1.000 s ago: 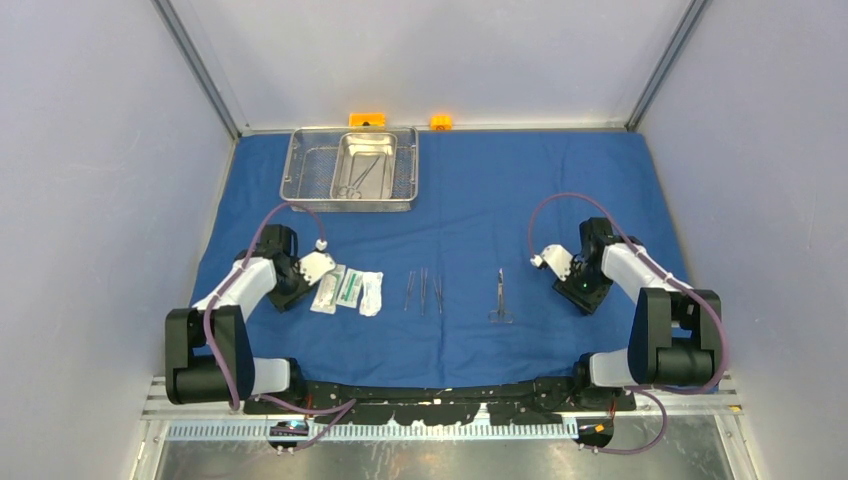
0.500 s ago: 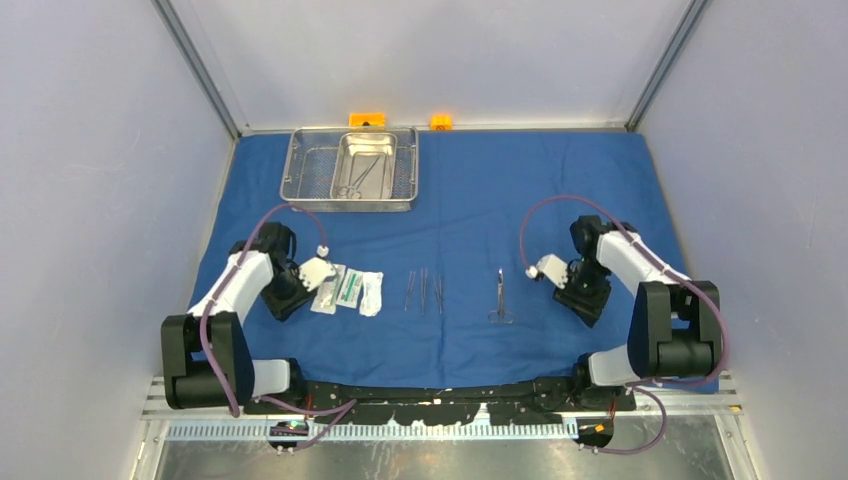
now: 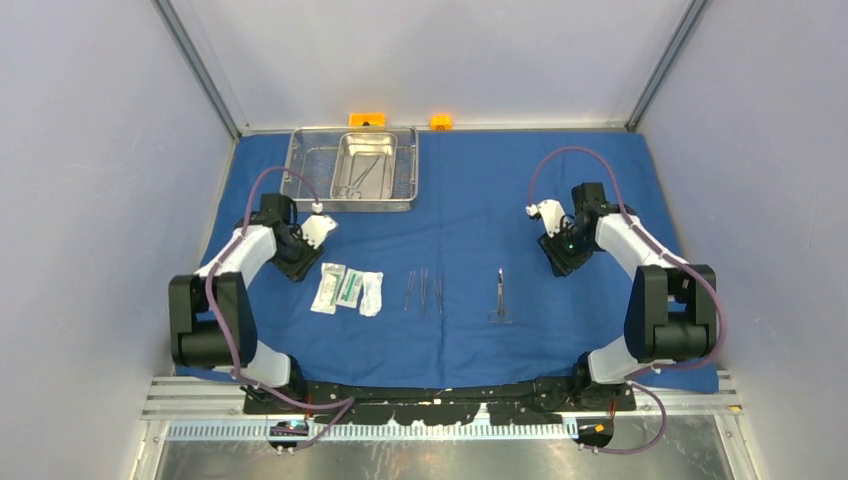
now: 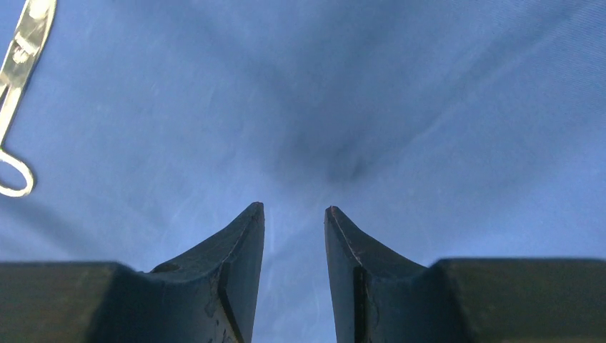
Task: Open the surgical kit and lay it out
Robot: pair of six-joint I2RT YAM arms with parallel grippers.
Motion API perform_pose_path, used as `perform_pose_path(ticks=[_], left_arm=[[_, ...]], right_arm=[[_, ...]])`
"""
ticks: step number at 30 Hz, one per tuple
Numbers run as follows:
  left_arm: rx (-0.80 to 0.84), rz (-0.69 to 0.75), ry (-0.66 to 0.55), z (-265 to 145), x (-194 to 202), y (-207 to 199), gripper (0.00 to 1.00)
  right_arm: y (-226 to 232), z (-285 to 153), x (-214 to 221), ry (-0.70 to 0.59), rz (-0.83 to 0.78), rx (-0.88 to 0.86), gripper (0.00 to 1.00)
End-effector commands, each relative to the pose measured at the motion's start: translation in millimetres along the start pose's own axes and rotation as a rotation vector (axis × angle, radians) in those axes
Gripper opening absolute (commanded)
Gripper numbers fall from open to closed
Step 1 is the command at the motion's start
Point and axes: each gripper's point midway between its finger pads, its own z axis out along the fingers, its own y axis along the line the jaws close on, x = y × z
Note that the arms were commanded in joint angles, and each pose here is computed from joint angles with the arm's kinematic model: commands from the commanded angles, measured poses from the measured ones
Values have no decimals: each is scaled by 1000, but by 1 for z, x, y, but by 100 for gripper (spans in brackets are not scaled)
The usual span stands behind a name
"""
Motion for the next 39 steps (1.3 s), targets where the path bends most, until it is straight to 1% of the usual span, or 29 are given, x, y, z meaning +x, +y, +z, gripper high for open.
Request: perform_pose_path(ticks=[1, 5, 9, 13, 16, 19, 23, 25, 28, 32, 33, 37, 39], left_arm=[[-64, -66, -91, 14, -30, 26, 39], [-33, -21, 1, 25, -8, 17, 39], [0, 39, 88, 29, 17, 3, 38], [33, 81, 163, 32, 33, -8, 35], [62, 91, 194, 33, 41, -16, 33], [80, 93, 210, 32, 47, -22, 32], [96, 99, 223, 30, 55, -29, 31], [98, 106, 232, 29, 59, -32, 30], [101, 111, 241, 28, 64, -35, 28], [106, 117, 249, 24, 68, -39, 20], [109, 122, 250, 22, 69, -40, 18], [137, 149, 269, 15, 76, -47, 6], [138, 174, 311, 11, 86, -48, 2]], right_arm=[[-8, 23, -11, -60, 71, 26, 42], [2, 34, 21, 39, 18, 9, 41], [13, 35, 50, 149, -39, -33, 41], [19, 32, 71, 247, -83, -79, 41], [25, 29, 84, 308, -110, -113, 40], [31, 29, 94, 365, -166, -123, 38], [39, 28, 111, 421, -199, -141, 35], [42, 28, 116, 434, -205, -155, 29], [45, 26, 119, 440, -210, -162, 17], [50, 20, 126, 464, -223, -190, 2], [52, 18, 128, 468, -230, -197, 1], [60, 11, 138, 498, -249, -236, 0], [61, 7, 143, 521, -257, -240, 0]])
